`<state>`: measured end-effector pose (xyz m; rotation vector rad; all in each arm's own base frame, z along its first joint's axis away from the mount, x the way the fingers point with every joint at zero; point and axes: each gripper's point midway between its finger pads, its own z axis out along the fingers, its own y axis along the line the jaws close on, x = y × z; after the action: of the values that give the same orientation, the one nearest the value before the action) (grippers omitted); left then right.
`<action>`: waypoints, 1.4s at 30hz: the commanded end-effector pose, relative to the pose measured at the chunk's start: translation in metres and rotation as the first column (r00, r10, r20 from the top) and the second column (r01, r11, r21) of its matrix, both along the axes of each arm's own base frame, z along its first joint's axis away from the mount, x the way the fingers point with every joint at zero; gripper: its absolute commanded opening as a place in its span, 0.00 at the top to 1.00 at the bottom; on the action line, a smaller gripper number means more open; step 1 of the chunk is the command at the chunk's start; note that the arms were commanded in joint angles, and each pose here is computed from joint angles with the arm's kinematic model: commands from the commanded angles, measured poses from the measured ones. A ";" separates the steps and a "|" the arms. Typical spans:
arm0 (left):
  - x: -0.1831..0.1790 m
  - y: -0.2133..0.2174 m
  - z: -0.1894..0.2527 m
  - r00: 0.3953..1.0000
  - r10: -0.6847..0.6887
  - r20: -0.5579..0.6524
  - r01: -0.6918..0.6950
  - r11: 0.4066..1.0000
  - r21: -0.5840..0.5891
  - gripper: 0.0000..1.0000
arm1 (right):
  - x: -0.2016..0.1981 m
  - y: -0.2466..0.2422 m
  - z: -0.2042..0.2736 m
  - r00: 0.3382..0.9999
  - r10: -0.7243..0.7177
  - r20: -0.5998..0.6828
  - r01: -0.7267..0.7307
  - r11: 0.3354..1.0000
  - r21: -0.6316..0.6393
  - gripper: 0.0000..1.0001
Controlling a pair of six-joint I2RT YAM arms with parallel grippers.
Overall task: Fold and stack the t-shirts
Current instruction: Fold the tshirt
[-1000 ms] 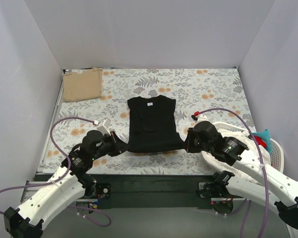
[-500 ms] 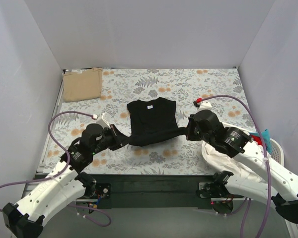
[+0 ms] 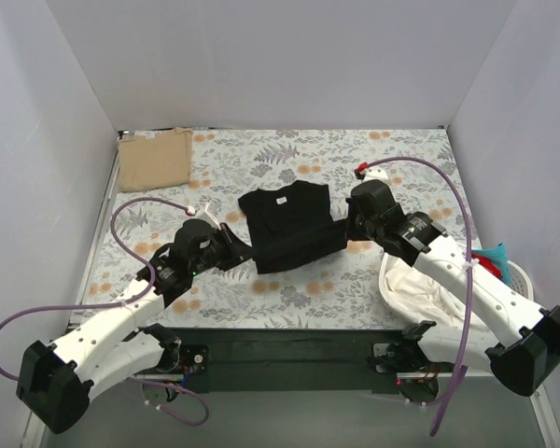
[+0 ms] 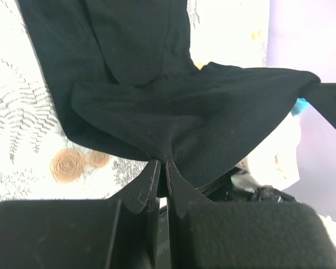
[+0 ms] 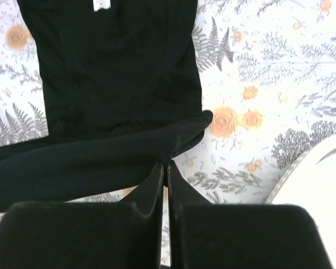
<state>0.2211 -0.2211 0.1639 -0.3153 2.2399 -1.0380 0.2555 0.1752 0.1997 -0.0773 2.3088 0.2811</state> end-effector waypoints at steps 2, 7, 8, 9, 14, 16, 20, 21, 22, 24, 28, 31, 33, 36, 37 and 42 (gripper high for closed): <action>0.027 -0.001 0.029 0.993 0.065 0.094 -0.065 0.998 -0.004 1.00 | 0.034 0.013 0.032 0.995 0.013 0.103 -0.018 0.999 0.046 0.99; 0.039 -0.005 0.034 0.991 0.079 0.107 -0.080 0.997 0.002 1.00 | 0.058 0.013 0.034 0.995 0.006 0.101 -0.010 0.999 0.035 0.99; 0.043 -0.006 0.030 0.992 0.081 0.099 -0.083 0.996 0.013 1.00 | 0.061 0.014 0.034 0.995 0.011 0.100 -0.015 0.999 0.038 0.99; 0.046 -0.006 0.033 0.990 0.089 0.107 -0.091 0.996 0.016 1.00 | 0.067 0.011 0.035 0.995 0.005 0.103 -0.008 0.999 0.034 0.99; 0.064 -0.001 0.027 0.988 0.122 0.093 -0.125 0.992 0.020 1.00 | 0.090 0.013 0.032 0.996 0.013 0.088 -0.016 0.999 0.030 0.99; 0.072 0.003 0.026 0.987 0.132 0.089 -0.133 0.991 0.003 1.00 | 0.100 0.013 0.030 0.996 0.014 0.084 -0.016 1.000 0.024 0.99; 0.087 0.007 0.021 0.988 0.138 0.075 -0.135 0.990 -0.041 1.00 | 0.115 0.018 0.027 0.997 0.025 0.073 -0.026 0.999 0.020 0.99; 0.091 0.011 0.020 0.986 0.148 0.072 -0.145 0.988 -0.045 1.00 | 0.119 0.018 0.027 0.997 0.026 0.073 -0.027 0.999 0.021 0.99; 0.094 0.012 0.020 0.986 0.149 0.072 -0.146 0.988 -0.048 1.00 | 0.123 0.019 0.021 0.998 0.027 0.061 -0.027 1.000 0.015 0.99; 0.099 0.011 0.017 0.989 0.133 0.064 -0.130 0.990 -0.054 1.00 | 0.130 0.021 0.024 0.997 0.030 0.065 -0.032 0.999 0.018 0.99; 0.114 0.015 0.013 0.990 0.127 0.059 -0.124 0.990 -0.062 1.00 | 0.146 0.024 0.015 0.998 0.031 0.048 -0.032 0.999 0.006 0.99; 0.124 0.015 0.005 0.992 0.116 0.049 -0.114 0.992 -0.049 1.00 | 0.157 0.023 0.010 0.999 0.026 0.037 -0.026 1.000 0.001 0.99; 0.132 0.018 0.001 0.991 0.124 0.042 -0.122 0.992 -0.045 1.00 | 0.163 0.022 0.003 1.000 0.023 0.021 -0.023 1.000 -0.001 0.99; 0.143 0.024 -0.001 0.989 0.144 0.041 -0.141 0.989 -0.049 1.00 | 0.172 0.024 -0.003 1.000 0.025 0.010 -0.025 1.000 -0.003 0.99; 0.144 0.024 -0.002 0.990 0.140 0.037 -0.137 0.989 -0.054 1.00 | 0.176 0.024 -0.001 1.000 0.024 0.013 -0.024 1.000 0.000 0.99; 0.158 0.027 -0.016 0.991 0.137 0.008 -0.137 0.989 -0.051 1.00 | 0.190 0.026 -0.012 1.000 0.027 -0.005 -0.027 1.000 -0.002 0.99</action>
<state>0.3655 -0.1977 0.1364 -0.5098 2.1899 -1.0108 0.4202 0.2041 0.1644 -0.1161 2.4046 0.2944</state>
